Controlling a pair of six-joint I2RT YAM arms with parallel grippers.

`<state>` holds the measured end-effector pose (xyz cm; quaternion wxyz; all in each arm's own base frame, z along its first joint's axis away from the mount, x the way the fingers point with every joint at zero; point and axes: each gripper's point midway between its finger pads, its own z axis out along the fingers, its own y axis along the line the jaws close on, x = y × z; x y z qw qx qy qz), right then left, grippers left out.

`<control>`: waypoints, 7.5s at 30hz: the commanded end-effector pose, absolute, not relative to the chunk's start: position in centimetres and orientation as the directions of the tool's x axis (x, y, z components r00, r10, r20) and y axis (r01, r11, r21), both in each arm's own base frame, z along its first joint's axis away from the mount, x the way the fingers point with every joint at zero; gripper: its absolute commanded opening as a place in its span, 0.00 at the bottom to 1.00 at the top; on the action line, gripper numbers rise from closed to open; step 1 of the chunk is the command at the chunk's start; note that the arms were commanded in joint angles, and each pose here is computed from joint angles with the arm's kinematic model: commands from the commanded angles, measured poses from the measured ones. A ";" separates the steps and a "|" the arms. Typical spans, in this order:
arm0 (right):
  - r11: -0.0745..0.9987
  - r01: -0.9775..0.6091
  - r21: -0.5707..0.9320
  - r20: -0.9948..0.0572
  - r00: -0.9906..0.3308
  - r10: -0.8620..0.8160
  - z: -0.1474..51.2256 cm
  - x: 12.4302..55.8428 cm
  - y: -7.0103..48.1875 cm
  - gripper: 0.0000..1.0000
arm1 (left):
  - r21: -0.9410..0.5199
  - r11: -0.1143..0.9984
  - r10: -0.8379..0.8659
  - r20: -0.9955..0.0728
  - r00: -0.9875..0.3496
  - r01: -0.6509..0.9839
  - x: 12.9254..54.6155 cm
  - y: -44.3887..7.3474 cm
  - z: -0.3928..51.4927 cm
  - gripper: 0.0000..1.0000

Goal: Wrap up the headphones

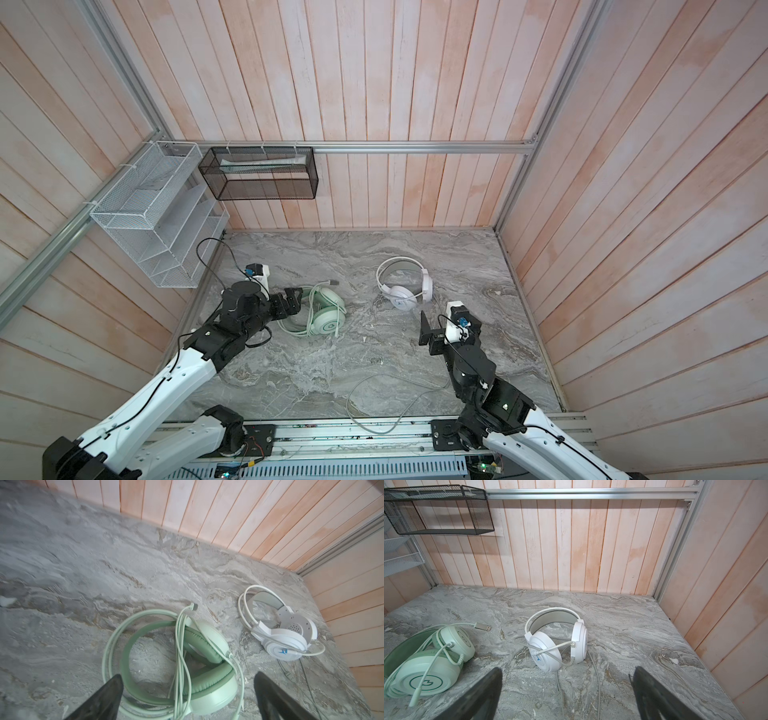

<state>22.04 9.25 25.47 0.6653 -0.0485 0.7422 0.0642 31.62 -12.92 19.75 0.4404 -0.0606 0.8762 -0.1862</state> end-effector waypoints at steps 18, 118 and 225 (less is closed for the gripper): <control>0.990 -0.138 0.017 -0.993 -0.122 0.000 25.8 22.3 9.1 0.99 | -0.379 0.901 -0.107 -0.668 -0.736 0.213 44.5 -31.6 18.5 0.98; 0.986 -0.161 0.032 -0.995 -0.099 0.016 26.3 21.9 9.0 0.99 | -0.534 0.786 -0.531 -0.326 -0.782 -0.311 32.4 -34.9 11.9 0.00; 0.982 -0.187 0.021 -0.994 -0.106 0.001 25.9 21.9 9.6 0.99 | -0.051 0.906 0.372 -0.373 -0.850 0.419 33.8 -36.3 1.8 0.30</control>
